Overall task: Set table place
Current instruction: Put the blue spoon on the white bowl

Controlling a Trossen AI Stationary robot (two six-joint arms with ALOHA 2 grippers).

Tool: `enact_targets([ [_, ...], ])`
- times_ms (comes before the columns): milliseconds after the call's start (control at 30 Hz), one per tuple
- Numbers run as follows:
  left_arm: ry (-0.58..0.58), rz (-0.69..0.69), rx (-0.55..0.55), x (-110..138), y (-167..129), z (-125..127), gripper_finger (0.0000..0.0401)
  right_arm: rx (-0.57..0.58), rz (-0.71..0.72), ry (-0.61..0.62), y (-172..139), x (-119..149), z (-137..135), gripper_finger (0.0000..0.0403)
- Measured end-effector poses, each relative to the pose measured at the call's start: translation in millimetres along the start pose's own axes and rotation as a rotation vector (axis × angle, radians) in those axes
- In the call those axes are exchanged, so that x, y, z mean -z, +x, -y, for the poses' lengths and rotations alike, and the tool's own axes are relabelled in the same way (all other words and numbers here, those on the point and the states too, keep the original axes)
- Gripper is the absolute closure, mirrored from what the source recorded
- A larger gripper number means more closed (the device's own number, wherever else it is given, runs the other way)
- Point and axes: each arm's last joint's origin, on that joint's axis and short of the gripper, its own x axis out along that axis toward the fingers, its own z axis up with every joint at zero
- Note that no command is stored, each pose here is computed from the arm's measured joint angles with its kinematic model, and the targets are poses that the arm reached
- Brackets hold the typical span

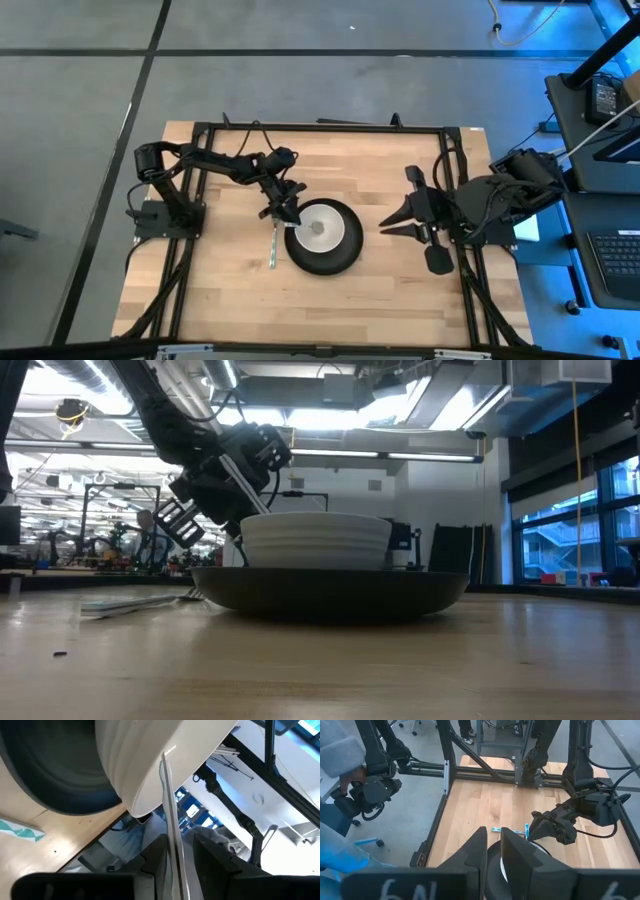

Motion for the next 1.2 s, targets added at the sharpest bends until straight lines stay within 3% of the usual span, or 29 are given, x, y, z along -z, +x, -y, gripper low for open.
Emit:
enact_targets([
  [300, -0.116, -0.060, -0.066, 8.0, 12.8, -8.0, 0.0316, -0.006, -0.015, -0.007, 6.1, 0.3, -2.1, 0.0345],
  [1200, -0.065, -0.120, -0.132, 22.5, 37.2, -11.7, 0.0316, -0.007, -0.015, -0.035, 6.1, 0.3, -2.2, 0.0345],
])
